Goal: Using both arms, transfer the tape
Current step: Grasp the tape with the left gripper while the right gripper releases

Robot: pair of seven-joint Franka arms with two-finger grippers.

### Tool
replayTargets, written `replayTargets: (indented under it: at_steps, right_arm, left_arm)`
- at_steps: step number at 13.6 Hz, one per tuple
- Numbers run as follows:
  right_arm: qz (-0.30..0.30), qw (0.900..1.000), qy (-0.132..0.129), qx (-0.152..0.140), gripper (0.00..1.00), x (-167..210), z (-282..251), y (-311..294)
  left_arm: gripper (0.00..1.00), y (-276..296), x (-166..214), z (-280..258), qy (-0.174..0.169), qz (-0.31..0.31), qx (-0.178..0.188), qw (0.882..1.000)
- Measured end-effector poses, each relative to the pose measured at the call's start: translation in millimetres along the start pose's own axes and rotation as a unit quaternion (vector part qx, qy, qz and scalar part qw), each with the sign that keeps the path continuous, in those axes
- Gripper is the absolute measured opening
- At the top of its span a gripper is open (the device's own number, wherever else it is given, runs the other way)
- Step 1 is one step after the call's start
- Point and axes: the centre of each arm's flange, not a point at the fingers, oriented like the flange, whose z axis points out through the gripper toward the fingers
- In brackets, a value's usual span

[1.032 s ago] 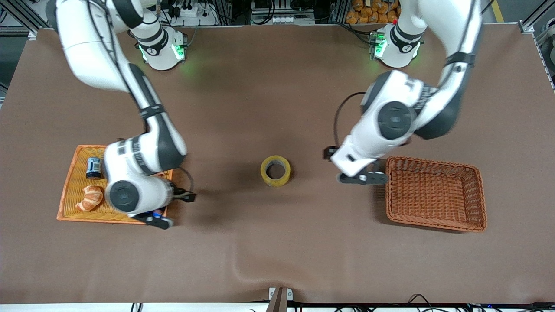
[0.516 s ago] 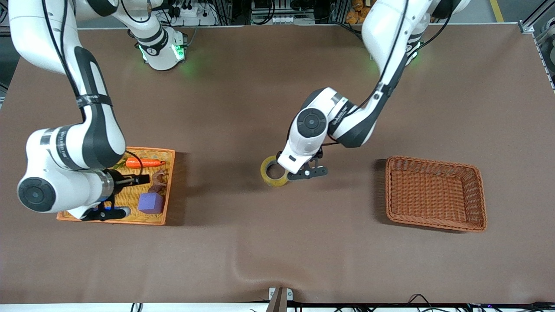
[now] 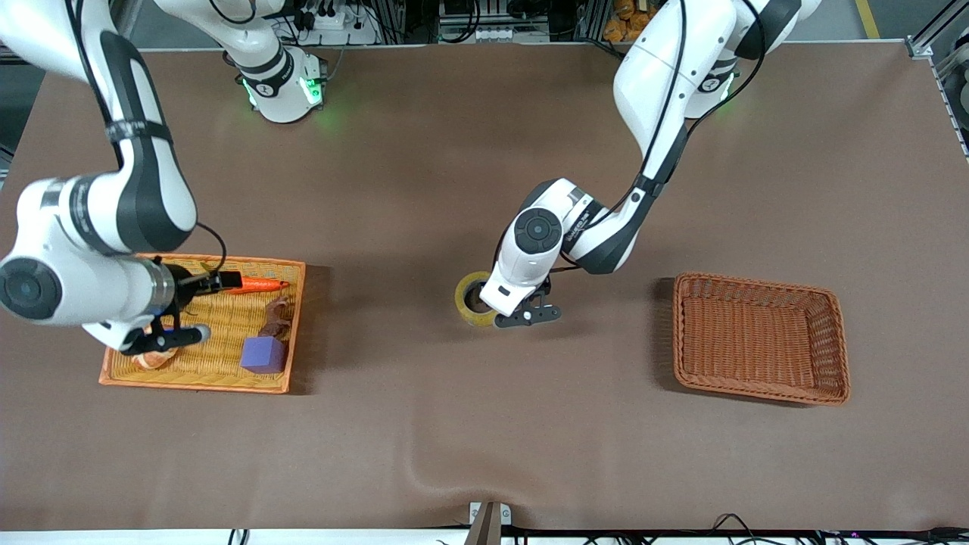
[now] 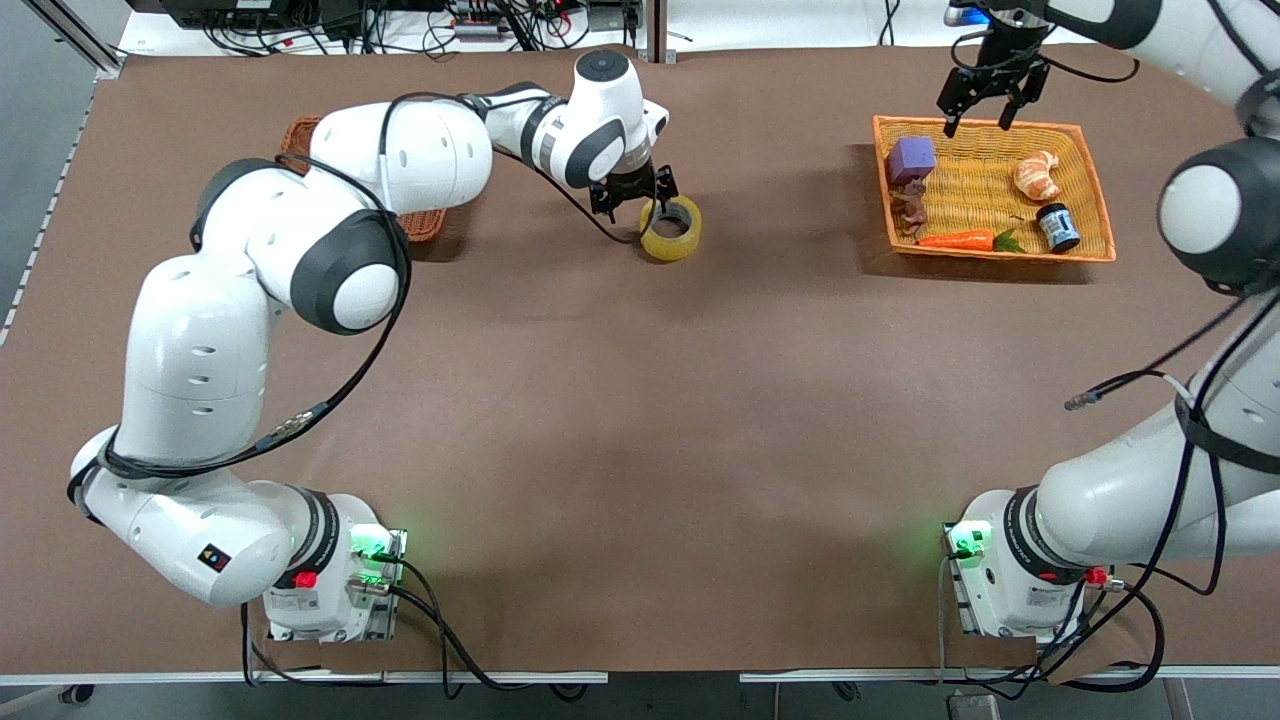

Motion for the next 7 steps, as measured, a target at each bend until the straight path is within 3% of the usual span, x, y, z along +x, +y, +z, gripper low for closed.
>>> replayTargets:
  at_steps: [3, 5, 7]
  right_arm:
    - [0.014, 1.0, 0.011, 0.004, 1.0, -41, -39, 32]
    - [0.028, 0.999, 0.026, 0.005, 1.0, -65, -69, 51]
    - [0.042, 0.998, 0.047, 0.003, 1.0, -86, -106, 59]
  left_arm:
    - [0.96, 4, -8, 8, -0.004, 0.006, 0.003, 1.0]
    - [0.8, 8, -15, 13, -0.006, 0.01, 0.005, 1.0]
    - [0.57, 8, -15, 15, -0.007, 0.011, 0.006, 1.0]
